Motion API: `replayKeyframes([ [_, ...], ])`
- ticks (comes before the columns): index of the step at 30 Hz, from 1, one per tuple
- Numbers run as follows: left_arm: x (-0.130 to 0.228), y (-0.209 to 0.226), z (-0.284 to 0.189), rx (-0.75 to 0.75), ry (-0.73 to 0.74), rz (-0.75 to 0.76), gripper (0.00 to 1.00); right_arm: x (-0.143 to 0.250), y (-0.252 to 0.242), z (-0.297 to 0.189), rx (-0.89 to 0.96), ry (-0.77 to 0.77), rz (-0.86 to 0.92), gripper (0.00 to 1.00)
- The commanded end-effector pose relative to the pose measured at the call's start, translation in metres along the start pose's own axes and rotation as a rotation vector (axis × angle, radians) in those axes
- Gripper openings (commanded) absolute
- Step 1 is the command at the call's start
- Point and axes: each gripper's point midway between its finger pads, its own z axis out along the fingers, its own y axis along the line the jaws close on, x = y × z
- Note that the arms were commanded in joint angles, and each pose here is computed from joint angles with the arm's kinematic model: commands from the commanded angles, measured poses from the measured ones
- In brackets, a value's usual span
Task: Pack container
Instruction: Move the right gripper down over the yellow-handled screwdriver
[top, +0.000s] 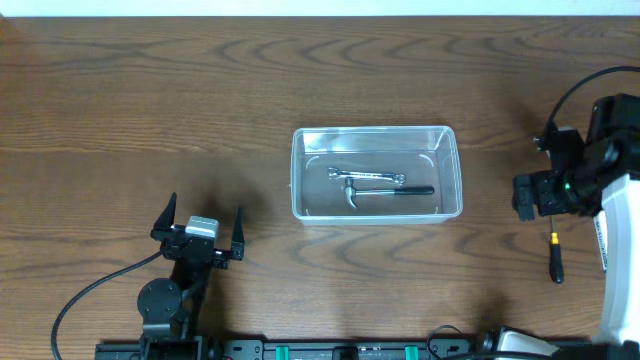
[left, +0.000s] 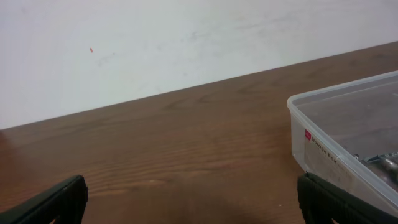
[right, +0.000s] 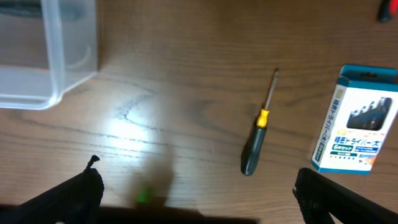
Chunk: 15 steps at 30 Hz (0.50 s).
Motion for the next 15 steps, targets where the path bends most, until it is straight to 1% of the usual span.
replayKeyframes([
  [1,0.016,-0.002,0.001,0.007,0.044,-0.013,0.98,0.004,-0.012,0.012,0.032,0.059,-0.014,0.99],
  [4,0.016,-0.002,0.001,0.007,0.044,-0.013,0.98,0.005,-0.024,0.019,0.062,0.086,-0.008,0.99],
  [8,0.016,-0.002,0.001,0.007,0.044,-0.013,0.98,0.009,-0.032,0.032,0.045,0.124,-0.061,0.99],
  [15,0.016,-0.002,0.001,0.007,0.044,-0.013,0.98,0.008,-0.053,0.044,0.062,0.090,0.002,0.99],
])
